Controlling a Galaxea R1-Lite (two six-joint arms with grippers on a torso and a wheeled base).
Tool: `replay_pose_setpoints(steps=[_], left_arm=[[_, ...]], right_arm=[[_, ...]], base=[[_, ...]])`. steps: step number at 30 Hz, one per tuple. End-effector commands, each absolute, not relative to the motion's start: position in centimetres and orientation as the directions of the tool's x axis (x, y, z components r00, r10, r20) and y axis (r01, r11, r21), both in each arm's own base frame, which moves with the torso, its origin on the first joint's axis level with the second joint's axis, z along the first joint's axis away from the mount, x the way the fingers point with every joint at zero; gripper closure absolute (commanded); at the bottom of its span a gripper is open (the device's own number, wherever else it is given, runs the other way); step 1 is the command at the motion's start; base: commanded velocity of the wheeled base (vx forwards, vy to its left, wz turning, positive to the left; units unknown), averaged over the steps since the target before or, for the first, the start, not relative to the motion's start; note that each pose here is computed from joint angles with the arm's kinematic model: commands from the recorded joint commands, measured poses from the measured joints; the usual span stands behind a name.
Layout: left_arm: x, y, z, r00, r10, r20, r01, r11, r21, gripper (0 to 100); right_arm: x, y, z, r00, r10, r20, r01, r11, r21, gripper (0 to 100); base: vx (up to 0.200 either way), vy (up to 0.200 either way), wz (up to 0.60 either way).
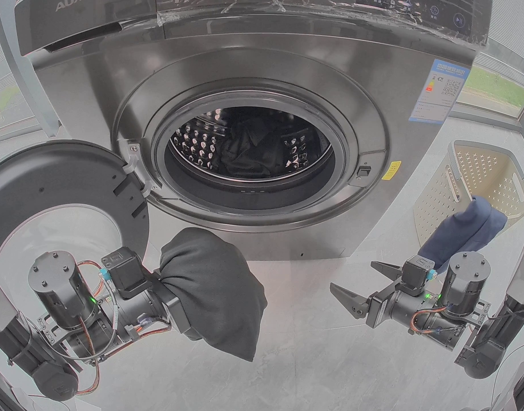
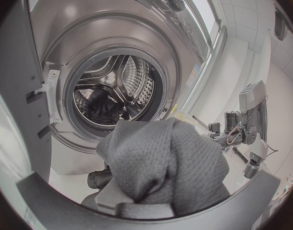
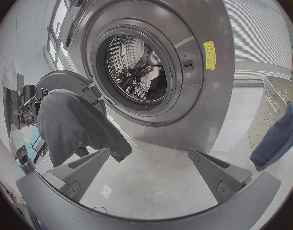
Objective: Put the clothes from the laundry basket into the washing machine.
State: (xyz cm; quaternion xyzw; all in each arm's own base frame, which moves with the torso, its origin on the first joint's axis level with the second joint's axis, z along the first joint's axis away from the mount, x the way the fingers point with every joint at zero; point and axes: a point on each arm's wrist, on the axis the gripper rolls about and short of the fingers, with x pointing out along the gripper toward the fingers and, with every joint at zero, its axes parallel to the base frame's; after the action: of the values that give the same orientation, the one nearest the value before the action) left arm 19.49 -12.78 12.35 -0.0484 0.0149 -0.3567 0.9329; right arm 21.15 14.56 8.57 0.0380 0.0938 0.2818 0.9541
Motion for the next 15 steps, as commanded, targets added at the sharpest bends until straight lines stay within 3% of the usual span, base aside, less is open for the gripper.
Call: replay_pose_setpoints(steps=[1,4,15], left_arm=[[19.5,-12.8,12.3,0.745,-0.667,0.003,0.664,0.741,-0.102,100],[19.5,-12.9,12.3,0.742,-0.670,0.005,0.667,0.738,-0.102,100],[19.2,-13.5,12.5,0.723,-0.691,0.015,0.688,0.718,-0.100,100]], right_arm=[[21.0,14.7,8.5,0.819,0.551,-0.162,-0.536,0.835,0.125,0],[20.9,14.8,8.4,0.815,0.555,-0.166,-0.540,0.832,0.131,0],[19.8,15.0,8.2,0.791,0.583,-0.186,-0.567,0.813,0.136,0]], base=[[0.200,0.000,0.00],[0.200,0.000,0.00],[0.000,0.000,0.00]])
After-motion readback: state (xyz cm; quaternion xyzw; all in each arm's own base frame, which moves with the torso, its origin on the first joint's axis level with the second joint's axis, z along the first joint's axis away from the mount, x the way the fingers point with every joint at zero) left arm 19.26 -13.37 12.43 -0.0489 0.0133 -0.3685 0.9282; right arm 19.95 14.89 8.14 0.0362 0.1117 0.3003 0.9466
